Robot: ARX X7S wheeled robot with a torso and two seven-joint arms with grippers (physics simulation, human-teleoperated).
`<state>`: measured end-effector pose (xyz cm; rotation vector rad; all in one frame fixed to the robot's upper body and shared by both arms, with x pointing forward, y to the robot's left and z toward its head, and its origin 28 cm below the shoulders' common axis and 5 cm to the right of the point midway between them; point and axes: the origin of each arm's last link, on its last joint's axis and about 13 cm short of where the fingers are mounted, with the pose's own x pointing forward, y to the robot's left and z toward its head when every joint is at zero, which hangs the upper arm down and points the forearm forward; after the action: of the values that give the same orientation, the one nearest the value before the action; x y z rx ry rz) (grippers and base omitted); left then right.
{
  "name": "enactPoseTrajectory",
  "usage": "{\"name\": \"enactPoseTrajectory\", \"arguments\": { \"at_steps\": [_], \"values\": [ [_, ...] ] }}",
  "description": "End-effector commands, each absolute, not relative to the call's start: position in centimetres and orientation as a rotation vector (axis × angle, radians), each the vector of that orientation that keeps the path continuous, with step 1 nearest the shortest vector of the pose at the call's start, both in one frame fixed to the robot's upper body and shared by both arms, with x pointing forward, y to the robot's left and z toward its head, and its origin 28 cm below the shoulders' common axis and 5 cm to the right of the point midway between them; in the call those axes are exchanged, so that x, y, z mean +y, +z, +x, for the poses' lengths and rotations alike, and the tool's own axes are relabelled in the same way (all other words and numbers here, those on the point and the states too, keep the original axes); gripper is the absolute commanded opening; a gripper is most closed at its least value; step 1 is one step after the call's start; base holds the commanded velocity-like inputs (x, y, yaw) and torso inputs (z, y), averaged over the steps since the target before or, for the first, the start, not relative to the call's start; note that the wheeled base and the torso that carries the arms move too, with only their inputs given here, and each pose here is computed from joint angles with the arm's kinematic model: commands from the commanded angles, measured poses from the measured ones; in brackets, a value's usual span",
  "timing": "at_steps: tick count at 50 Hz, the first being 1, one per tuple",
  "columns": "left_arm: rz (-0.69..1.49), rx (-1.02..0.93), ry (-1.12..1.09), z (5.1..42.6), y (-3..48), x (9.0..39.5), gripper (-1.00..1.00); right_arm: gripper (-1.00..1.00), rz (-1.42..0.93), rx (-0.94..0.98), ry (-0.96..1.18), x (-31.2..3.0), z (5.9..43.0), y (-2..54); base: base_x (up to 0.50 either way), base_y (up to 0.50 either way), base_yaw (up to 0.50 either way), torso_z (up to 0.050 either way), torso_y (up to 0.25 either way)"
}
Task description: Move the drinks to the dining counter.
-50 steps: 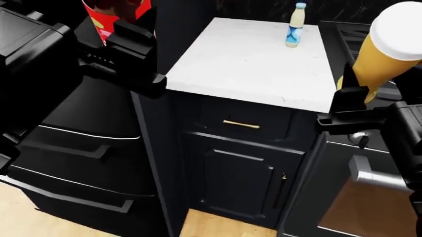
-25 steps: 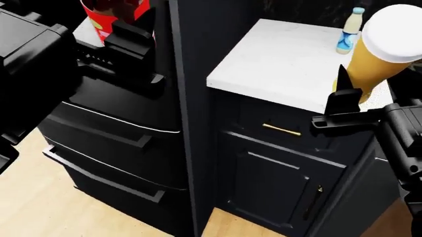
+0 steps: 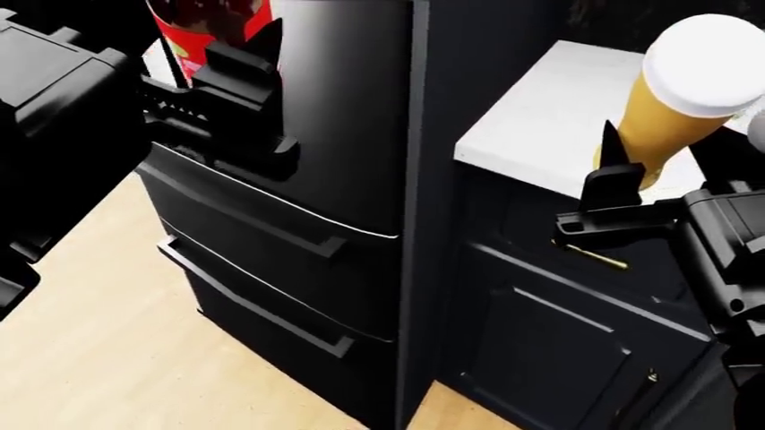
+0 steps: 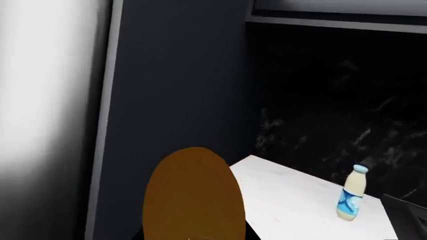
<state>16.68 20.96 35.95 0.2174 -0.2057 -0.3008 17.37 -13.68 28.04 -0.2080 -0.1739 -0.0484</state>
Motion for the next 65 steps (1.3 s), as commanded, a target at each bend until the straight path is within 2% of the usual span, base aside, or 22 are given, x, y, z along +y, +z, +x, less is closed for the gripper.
{"name": "enactPoseTrajectory", "arguments": {
  "at_steps": [1, 65],
  "values": [
    [0.211, -0.210, -0.293, 16.71, 36.02, 20.96, -1.00, -1.00, -0.212, -0.187, -0.054, -13.75, 17.47, 27.99, 0.00, 0.00, 0.50, 0.000, 0.000],
    [0.203, -0.202, -0.284, 16.78, 35.66, 21.24, -1.00, -1.00, -0.228, -0.175, -0.027, -13.36, 17.75, 27.56, 0.00, 0.00, 0.50, 0.000, 0.000]
  ]
}}
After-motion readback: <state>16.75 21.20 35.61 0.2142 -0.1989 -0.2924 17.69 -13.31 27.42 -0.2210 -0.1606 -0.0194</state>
